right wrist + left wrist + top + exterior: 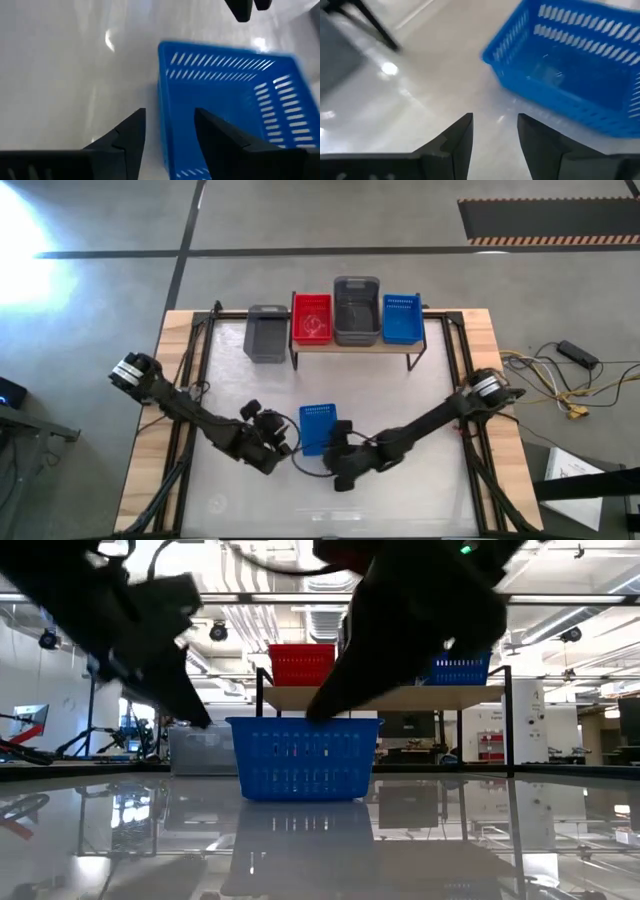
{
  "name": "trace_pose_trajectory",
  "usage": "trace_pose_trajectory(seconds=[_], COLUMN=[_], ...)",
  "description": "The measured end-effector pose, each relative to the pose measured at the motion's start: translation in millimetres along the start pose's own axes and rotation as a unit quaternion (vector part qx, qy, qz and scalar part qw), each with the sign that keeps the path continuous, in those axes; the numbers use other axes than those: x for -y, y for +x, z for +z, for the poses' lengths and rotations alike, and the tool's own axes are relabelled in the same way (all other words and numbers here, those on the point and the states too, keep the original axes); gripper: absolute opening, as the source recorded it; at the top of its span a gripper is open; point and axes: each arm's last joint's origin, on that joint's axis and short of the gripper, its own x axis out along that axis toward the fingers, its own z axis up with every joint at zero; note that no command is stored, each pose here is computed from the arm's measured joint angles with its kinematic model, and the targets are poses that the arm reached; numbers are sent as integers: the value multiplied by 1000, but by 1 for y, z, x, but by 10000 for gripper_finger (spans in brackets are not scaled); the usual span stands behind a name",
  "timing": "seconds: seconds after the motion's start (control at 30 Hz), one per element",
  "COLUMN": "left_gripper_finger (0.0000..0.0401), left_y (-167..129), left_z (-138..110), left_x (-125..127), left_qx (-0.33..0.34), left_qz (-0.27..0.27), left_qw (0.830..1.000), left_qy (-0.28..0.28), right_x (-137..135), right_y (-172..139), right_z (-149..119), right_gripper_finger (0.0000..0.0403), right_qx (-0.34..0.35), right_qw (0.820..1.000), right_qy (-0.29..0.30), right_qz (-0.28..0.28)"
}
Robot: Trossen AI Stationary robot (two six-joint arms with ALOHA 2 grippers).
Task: Stack baskets on shelf by color
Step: Stack the blue bin into the blue bin on the shelf
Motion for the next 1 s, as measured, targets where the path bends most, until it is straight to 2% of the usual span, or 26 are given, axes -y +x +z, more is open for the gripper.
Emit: trace_pose_trajectory(seconds=[0.17,0.37,0.43,0.6,0.73,0.83,0.9,1.0], left_gripper_finger=[138,138,138,138,138,138,138,138], left_y=[23,30,30,31,34,36,37,39], left_z=[-28,-36,-35,-34,-38,-39,-40,-39], left_x=[-3,-3,-1,1,2,3,3,4], left_qx=[43,106,117,117,113,113,115,115], left_qz=[-62,-128,-134,-132,-128,-127,-129,-126], left_qw=[996,985,983,984,985,985,984,985], left_qy=[-46,-56,-48,-38,-33,-33,-37,-39], right_x=[0,-1,-2,-7,-9,0,11,32], right_y=[18,24,17,-26,-76,-116,-142,-181], right_z=[13,17,17,3,-18,-33,-40,-44], right_gripper_finger=[131,34,17,10,9,9,9,9], right_qx=[-78,-124,-130,-145,-132,-117,-98,-40], right_qw=[997,991,991,989,991,993,995,998], right_qy=[-21,-40,-33,-35,-26,-5,9,13], right_qz=[0,-4,-4,4,23,27,16,-38])
